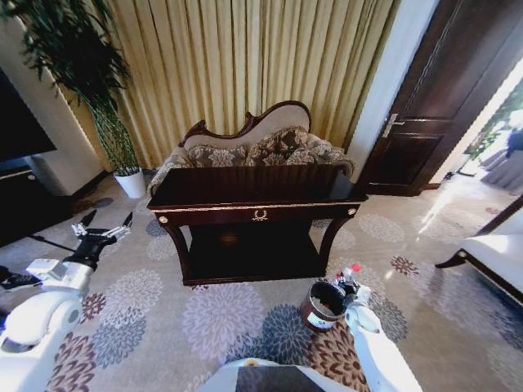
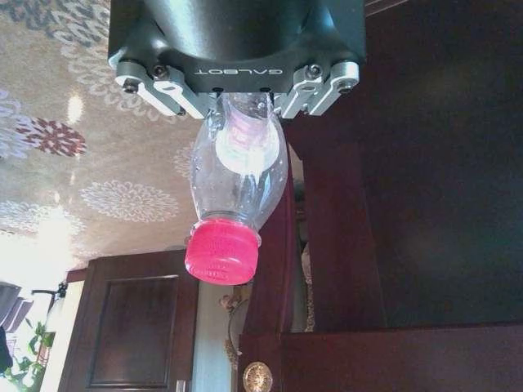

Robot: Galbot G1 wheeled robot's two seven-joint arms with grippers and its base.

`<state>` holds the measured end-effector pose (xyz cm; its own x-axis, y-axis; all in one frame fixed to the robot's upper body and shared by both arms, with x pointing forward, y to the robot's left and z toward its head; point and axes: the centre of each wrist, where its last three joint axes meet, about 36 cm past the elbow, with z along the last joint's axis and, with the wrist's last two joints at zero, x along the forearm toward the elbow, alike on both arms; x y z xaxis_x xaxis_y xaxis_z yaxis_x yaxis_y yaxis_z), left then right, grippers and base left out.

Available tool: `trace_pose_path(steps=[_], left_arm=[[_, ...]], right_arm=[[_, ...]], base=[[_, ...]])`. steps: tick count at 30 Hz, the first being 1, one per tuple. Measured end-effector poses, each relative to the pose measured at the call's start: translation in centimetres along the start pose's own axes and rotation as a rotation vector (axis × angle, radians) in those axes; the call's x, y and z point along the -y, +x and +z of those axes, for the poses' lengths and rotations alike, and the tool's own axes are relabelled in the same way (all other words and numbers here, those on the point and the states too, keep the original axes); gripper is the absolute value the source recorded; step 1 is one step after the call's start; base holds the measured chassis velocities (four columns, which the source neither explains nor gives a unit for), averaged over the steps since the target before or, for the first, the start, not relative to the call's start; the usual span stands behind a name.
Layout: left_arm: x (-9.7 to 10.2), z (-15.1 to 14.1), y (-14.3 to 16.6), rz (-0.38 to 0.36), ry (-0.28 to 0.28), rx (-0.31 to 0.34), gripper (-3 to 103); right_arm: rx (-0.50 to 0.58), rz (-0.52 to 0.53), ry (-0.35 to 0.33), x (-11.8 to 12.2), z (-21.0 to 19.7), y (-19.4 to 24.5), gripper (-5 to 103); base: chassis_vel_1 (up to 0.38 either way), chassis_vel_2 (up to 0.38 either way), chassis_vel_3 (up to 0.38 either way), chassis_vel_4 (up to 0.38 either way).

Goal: Move to the front of the table and place the trash on the table into the trash bin.

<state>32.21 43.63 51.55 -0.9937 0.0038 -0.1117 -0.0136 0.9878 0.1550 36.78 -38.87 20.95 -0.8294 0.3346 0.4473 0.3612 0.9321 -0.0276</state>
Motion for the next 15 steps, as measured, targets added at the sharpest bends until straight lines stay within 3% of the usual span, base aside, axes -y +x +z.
trace_pose_path(steps=[15], left_arm=[[-0.3,-0.9,-0.5,0.000,-0.006,0.019,100]], right_arm=[[-0.003,-0.015,-0.037,-1.5,0.4,0.4,71]], base=[[0.000,0.000,0.000,0.000]])
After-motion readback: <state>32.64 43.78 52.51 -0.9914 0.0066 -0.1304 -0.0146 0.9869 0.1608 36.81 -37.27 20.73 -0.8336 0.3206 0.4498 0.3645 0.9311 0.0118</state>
